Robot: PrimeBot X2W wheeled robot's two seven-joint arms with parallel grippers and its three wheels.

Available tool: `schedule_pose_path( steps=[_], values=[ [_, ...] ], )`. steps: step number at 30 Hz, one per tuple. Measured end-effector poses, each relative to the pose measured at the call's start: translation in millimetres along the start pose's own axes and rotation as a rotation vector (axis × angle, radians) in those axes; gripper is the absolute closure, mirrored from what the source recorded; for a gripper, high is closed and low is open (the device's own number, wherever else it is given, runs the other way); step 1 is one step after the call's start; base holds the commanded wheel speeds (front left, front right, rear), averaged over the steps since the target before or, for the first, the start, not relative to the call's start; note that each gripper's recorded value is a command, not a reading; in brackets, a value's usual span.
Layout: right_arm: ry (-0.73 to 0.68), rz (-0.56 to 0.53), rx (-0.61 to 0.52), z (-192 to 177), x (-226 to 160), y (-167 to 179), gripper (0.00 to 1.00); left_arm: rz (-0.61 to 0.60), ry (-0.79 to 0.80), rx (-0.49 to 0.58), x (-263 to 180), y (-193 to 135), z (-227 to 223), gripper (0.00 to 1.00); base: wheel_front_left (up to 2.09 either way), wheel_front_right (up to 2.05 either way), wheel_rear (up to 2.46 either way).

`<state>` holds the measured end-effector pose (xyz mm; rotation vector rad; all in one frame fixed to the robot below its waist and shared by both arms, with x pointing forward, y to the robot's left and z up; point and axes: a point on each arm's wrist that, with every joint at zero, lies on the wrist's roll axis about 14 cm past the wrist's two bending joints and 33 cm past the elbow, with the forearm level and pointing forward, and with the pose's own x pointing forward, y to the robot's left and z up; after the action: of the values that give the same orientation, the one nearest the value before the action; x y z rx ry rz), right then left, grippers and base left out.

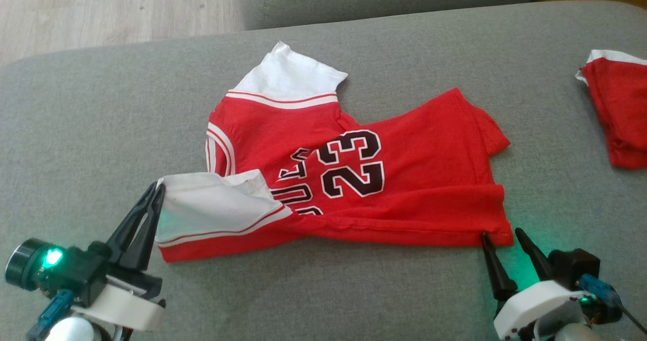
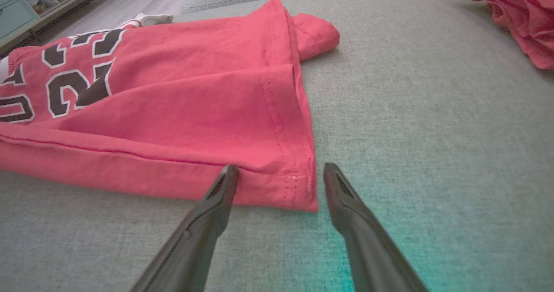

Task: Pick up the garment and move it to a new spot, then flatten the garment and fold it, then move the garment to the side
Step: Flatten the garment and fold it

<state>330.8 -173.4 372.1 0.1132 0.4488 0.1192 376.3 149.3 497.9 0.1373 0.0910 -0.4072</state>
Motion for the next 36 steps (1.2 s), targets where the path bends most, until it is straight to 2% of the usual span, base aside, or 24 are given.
schedule_pose_path(
  steps=[4, 6, 7, 9, 13, 17, 19, 20, 30, 36],
  values=[
    [0.012, -0.005, -0.001, -1.8, 4.1, -2.2, 0.20, 0.001, 0.003, 0.000, 0.6, 0.7, -0.9, 1.00, 0.00, 0.00, 0.00],
    [0.017, -0.005, -0.001, -3.0, 5.0, -2.4, 0.34, 0.003, 0.004, -0.001, 0.6, 1.2, -1.2, 1.00, 0.00, 0.00, 0.00],
    [0.021, -0.005, -0.001, -4.4, 5.0, -2.5, 0.49, 0.003, 0.004, -0.001, 0.7, 1.3, -1.3, 1.00, 0.00, 0.00, 0.00],
    [0.030, -0.007, -0.004, -7.1, 4.7, -3.0, 0.66, 0.004, 0.004, -0.001, 1.0, 1.4, -1.3, 1.00, 0.00, 0.00, 0.00],
    [0.032, -0.009, -0.007, -7.8, 4.7, -3.8, 0.82, 0.004, 0.002, 0.000, 1.3, 1.4, -0.5, 1.00, 0.00, 0.00, 0.00],
    [0.019, -0.016, -0.006, -3.9, 4.5, -5.7, 0.88, 0.006, -0.006, 0.003, 1.2, 1.4, 1.7, 1.00, 0.00, 0.00, 0.00],
    [-0.001, -0.021, -0.008, 1.8, 4.0, -7.5, 0.93, 0.008, -0.012, 0.006, 1.1, 1.3, 3.8, 1.00, 0.00, 0.00, 0.00],
    [-0.018, -0.023, -0.012, 6.3, 3.8, -8.2, 1.00, 0.008, -0.018, 0.007, 1.2, 1.0, 5.7, 1.00, 0.00, 0.00, 0.00],
    [-0.217, -0.038, -0.059, 72.8, -4.3, -17.3, 1.00, -0.007, -0.159, 0.093, 12.1, 4.8, 46.4, 1.00, 0.00, 0.00, 0.00],
    [-0.394, -0.049, -0.140, 148.0, -16.6, -26.8, 1.00, -0.056, -0.341, 0.186, 28.0, 2.0, 109.4, 1.00, 0.00, 0.00, 0.00]
  ],
)
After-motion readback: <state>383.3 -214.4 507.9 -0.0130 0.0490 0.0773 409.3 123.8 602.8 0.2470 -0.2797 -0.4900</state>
